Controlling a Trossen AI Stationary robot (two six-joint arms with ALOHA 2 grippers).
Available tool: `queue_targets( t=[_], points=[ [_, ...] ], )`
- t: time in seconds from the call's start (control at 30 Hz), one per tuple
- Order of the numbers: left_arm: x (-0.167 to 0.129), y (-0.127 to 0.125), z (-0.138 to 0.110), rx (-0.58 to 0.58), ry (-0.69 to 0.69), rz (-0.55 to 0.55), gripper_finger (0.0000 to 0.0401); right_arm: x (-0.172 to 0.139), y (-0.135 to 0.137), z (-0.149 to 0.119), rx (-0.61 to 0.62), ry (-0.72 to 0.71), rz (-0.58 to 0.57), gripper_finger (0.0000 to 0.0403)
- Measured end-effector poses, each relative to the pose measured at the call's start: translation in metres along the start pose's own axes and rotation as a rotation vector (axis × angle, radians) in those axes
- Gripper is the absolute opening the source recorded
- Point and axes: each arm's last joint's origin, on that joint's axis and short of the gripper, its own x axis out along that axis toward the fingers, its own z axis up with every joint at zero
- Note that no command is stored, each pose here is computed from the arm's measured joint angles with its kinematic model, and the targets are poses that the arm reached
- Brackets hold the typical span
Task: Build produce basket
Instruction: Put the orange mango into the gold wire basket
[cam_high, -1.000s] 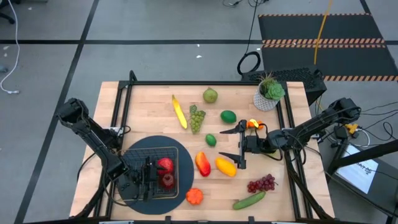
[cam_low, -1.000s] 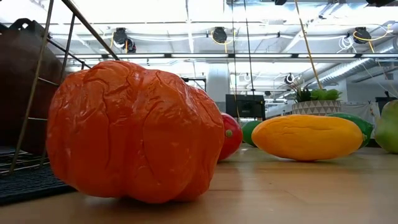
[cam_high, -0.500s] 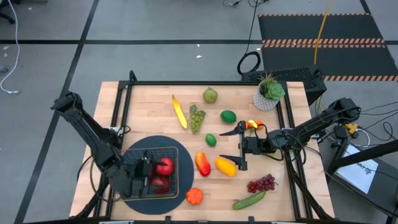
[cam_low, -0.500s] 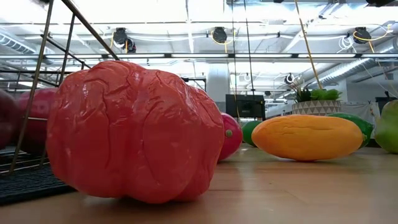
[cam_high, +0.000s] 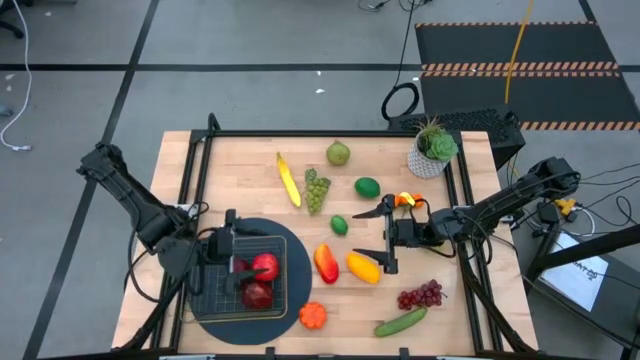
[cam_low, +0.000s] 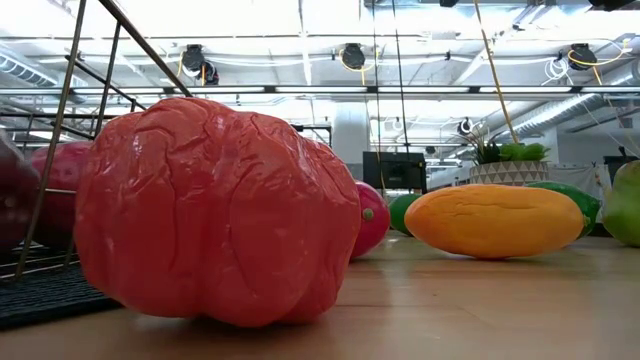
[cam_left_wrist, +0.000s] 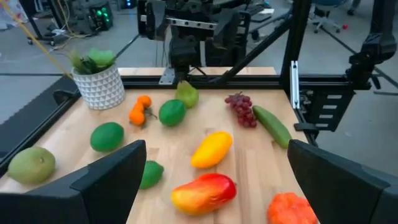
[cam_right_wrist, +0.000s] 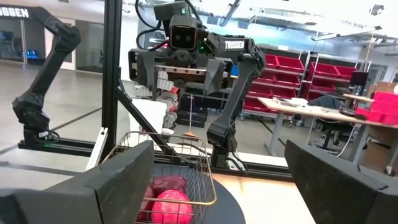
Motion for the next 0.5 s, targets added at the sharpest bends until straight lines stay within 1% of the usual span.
queue_targets(
  t=[0.37,0.5],
  points=[
    [0.0006,0.0015,-0.0026,0.004,0.022,0.012,0.0388,0.0,0.0002,-0.0022,0.129,0.022,-0.001,0.0357],
    [0.0007,0.0015,-0.0026,0.027,0.022,0.012,0.0388,-0.0001,0.0002,-0.005,0.158,0.05,-0.015,0.0357]
  ],
)
